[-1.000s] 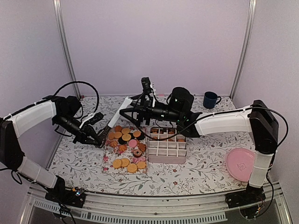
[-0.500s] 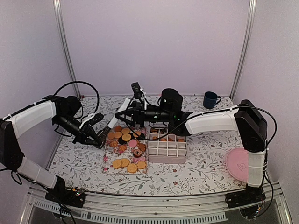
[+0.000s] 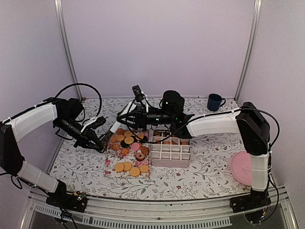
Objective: Pack the cookies
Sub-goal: Pass from the left arm to the right, then pick up the fake cookies from the plate.
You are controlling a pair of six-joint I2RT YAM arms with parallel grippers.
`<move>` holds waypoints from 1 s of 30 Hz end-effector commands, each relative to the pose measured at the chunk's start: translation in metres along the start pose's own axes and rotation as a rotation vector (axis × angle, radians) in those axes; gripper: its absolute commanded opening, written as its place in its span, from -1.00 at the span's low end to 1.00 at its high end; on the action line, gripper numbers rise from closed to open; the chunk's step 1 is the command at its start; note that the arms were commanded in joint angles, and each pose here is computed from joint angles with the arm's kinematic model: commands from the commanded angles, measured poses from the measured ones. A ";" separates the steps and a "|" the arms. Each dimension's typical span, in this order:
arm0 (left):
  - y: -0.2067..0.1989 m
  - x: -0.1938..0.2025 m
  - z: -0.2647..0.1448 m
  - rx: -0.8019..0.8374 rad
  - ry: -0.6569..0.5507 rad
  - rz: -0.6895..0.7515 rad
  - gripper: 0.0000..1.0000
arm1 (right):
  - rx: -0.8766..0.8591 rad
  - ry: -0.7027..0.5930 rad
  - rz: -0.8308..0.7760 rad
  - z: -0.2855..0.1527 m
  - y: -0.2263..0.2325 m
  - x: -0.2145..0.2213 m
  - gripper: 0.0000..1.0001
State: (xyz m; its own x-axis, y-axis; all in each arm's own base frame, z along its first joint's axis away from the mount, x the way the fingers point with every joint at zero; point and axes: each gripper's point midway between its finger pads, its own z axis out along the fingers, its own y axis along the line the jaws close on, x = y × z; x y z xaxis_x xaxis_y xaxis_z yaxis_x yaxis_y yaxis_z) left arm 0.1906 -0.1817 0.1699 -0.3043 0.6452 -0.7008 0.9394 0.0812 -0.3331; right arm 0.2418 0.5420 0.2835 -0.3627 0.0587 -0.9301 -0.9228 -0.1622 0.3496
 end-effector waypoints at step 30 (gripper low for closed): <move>0.102 0.045 -0.051 -0.461 0.013 -0.173 0.98 | 0.465 0.049 -0.209 -0.025 -0.023 0.029 -0.70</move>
State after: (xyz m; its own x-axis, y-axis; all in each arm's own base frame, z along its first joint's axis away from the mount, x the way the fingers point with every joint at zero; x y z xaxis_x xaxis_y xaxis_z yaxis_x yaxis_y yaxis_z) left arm 0.2773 -0.1098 0.1401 -0.4693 0.5906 -0.6564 0.8484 0.5079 -0.1495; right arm 0.2566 0.5329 0.2210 -0.2209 -0.0365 -0.9746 -0.9445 0.2571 0.2044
